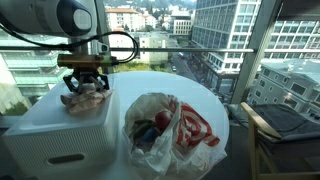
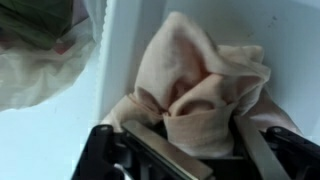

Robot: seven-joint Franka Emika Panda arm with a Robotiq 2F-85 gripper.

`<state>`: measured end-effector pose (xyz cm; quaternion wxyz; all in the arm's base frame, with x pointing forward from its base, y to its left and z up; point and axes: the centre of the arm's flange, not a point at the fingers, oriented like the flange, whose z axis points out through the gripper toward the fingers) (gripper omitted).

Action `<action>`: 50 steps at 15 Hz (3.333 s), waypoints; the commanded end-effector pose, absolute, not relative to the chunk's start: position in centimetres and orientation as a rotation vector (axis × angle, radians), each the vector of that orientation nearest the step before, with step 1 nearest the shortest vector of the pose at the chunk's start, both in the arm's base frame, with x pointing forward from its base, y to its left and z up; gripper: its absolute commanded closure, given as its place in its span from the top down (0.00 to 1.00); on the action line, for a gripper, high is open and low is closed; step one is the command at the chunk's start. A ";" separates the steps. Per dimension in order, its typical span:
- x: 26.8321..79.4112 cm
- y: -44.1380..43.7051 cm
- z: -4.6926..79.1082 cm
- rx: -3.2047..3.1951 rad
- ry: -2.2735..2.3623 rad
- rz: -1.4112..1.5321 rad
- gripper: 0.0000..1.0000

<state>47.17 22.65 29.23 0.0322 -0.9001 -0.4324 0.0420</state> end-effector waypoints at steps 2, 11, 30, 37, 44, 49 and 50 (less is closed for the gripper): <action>47.7 23.2 29.4 -2.793 -1.297 0.115 0.08; 49.7 20.9 34.6 -2.904 -1.126 -0.105 0.00; 48.2 5.2 36.0 -3.249 -0.320 -0.256 0.00; 46.6 3.0 28.7 -3.363 -0.362 -0.178 0.00; 49.5 3.4 23.4 -3.414 -0.611 -0.512 0.00; 50.9 2.2 19.5 -3.383 -0.589 -0.541 0.00; 51.1 2.2 18.7 -3.361 -0.591 -0.558 0.01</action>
